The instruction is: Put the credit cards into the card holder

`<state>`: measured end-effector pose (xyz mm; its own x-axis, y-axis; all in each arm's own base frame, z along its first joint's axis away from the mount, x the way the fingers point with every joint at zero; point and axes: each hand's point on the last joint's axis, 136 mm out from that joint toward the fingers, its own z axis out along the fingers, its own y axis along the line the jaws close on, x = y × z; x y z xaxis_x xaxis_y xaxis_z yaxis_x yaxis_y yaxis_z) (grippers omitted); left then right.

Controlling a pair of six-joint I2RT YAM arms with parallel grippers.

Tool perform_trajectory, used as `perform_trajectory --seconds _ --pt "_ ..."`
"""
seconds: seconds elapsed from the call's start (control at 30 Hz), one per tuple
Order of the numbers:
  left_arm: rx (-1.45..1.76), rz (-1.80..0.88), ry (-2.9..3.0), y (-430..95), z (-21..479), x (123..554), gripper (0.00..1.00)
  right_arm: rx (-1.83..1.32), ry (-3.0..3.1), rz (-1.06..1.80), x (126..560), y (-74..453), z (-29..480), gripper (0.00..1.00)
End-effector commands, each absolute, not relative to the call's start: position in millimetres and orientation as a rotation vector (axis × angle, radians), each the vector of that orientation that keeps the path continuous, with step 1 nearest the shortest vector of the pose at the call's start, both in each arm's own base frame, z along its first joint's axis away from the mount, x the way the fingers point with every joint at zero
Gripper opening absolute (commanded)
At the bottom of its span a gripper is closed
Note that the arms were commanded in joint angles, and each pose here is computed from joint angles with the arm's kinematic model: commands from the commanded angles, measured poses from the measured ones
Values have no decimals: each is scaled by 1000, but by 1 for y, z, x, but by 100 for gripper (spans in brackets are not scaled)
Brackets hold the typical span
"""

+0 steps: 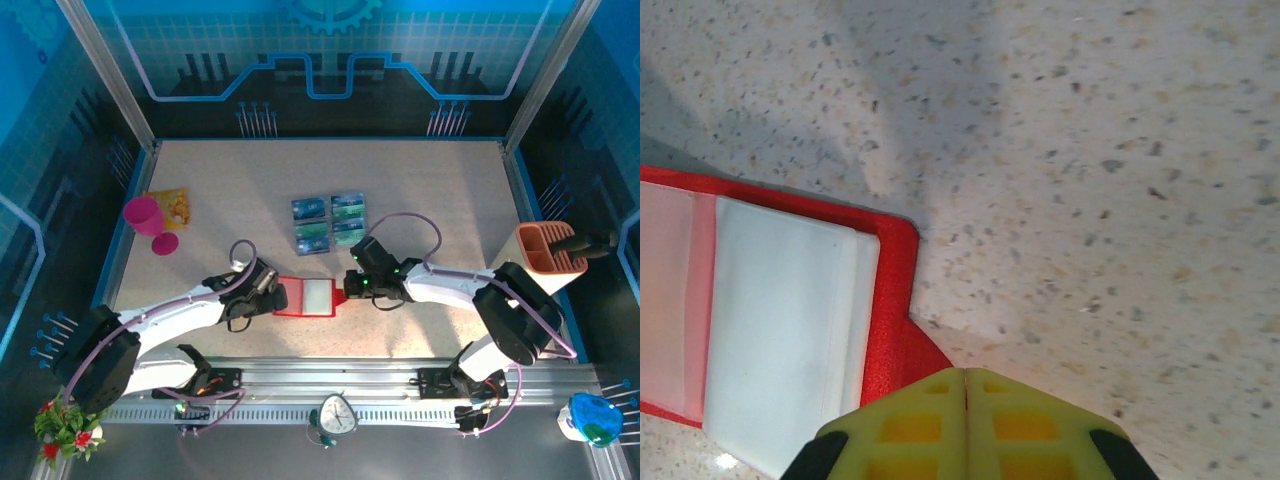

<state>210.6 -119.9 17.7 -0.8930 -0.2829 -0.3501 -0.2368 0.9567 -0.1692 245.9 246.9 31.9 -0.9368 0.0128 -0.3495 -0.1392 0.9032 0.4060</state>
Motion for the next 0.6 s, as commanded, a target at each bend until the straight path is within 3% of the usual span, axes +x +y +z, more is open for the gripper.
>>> perform_trajectory --seconds 0.0,0.1,0.2,0.57 --pt "-330 -204 2708 -131 19 221 99 -67 2701 593 248 236 35 8" --pt "-330 -199 2712 -130 15 221 99 -89 2686 615 248 237 40 29" --pt "-326 -190 2715 -130 14 220 99 -138 2647 605 255 237 58 42" --pt "-328 -172 2729 -128 4 218 99 -579 2467 396 320 251 142 54"
